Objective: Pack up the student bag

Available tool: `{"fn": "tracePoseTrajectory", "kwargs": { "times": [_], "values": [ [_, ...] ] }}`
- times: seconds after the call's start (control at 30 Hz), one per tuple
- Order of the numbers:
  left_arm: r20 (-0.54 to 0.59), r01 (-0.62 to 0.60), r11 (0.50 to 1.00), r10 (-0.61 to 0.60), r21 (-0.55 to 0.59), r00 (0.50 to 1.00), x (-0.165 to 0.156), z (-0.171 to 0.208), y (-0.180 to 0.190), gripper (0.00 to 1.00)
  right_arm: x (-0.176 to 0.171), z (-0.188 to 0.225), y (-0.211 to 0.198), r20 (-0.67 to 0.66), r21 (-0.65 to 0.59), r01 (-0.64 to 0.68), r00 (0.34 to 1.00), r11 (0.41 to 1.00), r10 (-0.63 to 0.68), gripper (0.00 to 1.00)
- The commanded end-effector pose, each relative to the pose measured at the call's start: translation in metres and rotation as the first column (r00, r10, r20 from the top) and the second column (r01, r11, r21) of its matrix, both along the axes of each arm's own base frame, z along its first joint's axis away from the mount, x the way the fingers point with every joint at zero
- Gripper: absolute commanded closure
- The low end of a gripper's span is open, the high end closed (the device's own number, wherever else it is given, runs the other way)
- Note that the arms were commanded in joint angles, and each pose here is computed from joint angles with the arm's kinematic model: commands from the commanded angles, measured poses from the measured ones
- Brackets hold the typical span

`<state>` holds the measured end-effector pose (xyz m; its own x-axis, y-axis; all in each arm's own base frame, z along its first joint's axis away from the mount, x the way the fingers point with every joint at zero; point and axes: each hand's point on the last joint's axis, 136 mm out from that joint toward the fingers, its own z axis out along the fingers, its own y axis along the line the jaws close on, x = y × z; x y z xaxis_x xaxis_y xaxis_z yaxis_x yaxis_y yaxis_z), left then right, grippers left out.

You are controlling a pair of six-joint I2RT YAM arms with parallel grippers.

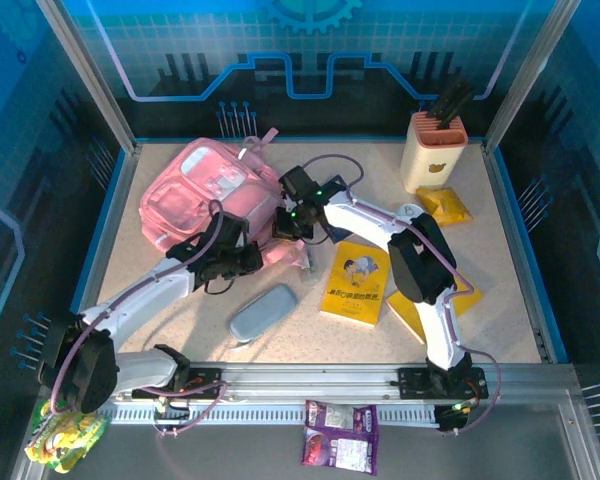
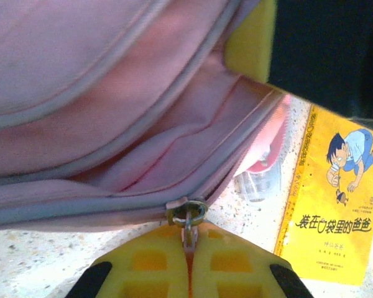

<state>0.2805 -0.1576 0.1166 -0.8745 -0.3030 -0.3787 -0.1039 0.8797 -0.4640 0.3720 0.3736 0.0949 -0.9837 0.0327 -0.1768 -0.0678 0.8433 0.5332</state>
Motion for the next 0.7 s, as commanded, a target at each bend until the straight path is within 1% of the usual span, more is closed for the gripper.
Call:
{"fn": "tracePoseTrajectory", "kwargs": {
  "times": [0.0, 0.07, 0.23, 0.33, 0.5, 0.67],
  "values": [
    [-0.040, -0.081, 0.995, 0.083, 0.050, 0.996, -0.016, -0.004, 0.032, 1.00, 0.049, 0.041, -0.024, 0.157, 0.034, 0.065, 0.985, 0.997, -0.069, 1.00],
    [-0.052, -0.121, 0.991, 0.123, 0.051, 0.991, -0.020, -0.008, 0.044, 1.00, 0.050, 0.049, -0.024, 0.170, 0.054, 0.033, 0.985, 0.998, -0.042, 1.00],
    [-0.068, -0.235, 0.970, 0.239, 0.068, 0.969, -0.020, -0.014, 0.079, 1.00, 0.052, 0.057, -0.040, 0.187, 0.039, 0.031, 0.982, 0.999, -0.038, 1.00],
    [-0.052, -0.291, 0.954, 0.295, 0.072, 0.954, -0.012, -0.012, 0.099, 1.00, 0.047, 0.057, -0.043, 0.187, 0.030, 0.013, 0.982, 0.999, -0.019, 1.00],
    [-0.046, -0.384, 0.914, 0.393, 0.132, 0.918, -0.001, -0.015, 0.135, 1.00, 0.041, 0.057, -0.043, 0.173, 0.038, -0.007, 0.985, 0.999, 0.000, 1.00],
    [-0.051, -0.447, 0.883, 0.458, 0.143, 0.888, 0.009, -0.022, 0.158, 1.00, 0.037, 0.059, -0.041, 0.171, 0.050, -0.030, 0.985, 0.998, 0.022, 1.00]
  ]
}}
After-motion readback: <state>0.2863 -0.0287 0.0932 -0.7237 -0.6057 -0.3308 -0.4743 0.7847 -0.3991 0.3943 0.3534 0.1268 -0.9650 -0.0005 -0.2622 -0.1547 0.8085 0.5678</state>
